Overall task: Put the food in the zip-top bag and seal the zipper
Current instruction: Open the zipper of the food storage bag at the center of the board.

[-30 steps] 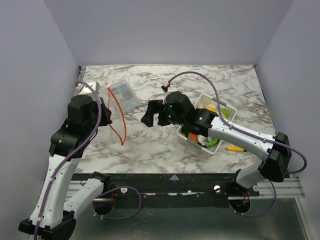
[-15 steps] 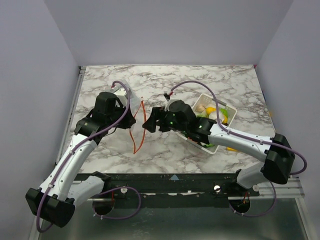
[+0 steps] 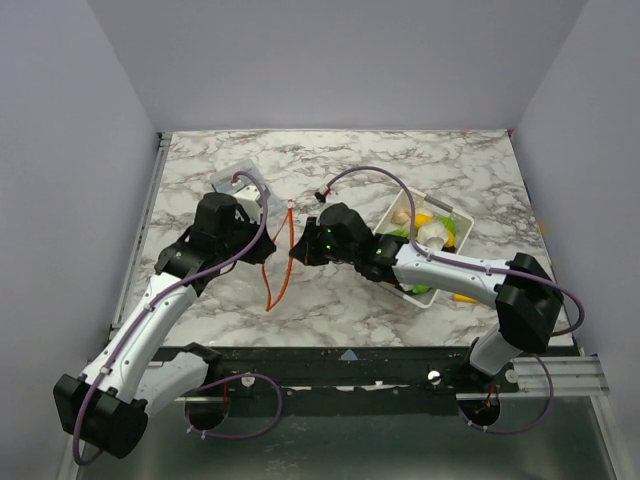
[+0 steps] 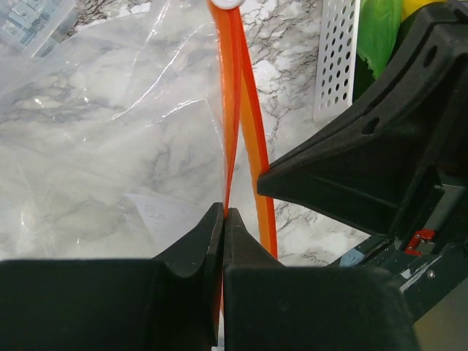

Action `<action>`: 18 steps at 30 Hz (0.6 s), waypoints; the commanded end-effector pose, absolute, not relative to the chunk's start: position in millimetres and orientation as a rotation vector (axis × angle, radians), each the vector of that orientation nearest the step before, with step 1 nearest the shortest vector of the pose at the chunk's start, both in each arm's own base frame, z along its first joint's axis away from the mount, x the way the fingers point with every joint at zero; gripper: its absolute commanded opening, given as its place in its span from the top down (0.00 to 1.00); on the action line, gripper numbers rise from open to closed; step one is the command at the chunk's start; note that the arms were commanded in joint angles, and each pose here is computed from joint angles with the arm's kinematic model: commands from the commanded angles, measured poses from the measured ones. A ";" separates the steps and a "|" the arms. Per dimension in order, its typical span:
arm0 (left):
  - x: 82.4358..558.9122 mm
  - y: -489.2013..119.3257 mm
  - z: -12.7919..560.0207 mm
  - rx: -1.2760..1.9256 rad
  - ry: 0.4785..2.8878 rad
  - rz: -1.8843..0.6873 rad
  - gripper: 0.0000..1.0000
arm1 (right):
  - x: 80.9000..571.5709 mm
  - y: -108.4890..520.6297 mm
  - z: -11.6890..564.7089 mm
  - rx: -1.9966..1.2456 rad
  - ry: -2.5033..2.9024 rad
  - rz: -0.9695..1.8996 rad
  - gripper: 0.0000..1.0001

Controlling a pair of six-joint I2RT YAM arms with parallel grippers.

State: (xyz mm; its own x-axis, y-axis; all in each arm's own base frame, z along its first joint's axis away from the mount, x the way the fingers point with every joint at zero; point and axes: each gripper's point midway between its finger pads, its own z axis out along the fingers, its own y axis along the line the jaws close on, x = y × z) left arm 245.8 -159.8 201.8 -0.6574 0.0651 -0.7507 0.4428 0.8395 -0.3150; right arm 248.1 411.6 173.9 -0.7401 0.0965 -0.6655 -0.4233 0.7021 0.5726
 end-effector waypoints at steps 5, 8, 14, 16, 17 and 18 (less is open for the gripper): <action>249.2 -150.5 205.0 0.383 2.186 -0.497 0.88 | 247.6 422.3 195.2 -0.160 2.132 1.092 1.00; 246.6 -149.2 203.8 0.389 2.183 -0.470 0.73 | 243.6 419.5 194.4 -0.138 2.142 1.111 1.00; 234.1 -157.2 205.3 0.444 2.197 -0.439 0.92 | 231.3 417.5 186.1 -0.114 2.176 1.172 1.00; 226.8 -158.4 204.1 0.464 2.220 -0.413 1.00 | 222.4 416.9 185.8 -0.126 2.193 1.216 0.99; 221.1 -159.9 203.3 0.481 2.236 -0.418 1.00 | 219.3 414.9 186.1 -0.128 2.193 1.228 1.00; 217.0 -159.0 203.1 0.477 2.254 -0.420 1.00 | 217.7 412.5 186.1 -0.134 2.191 1.223 0.99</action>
State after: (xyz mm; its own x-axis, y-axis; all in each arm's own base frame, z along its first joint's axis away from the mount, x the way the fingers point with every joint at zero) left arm 229.6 -165.8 199.5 -0.6030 0.1759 -0.7781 0.4830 0.8568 -0.1806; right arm 233.3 412.9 170.1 -0.7879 0.1945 -0.5842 -0.3573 0.6284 0.6910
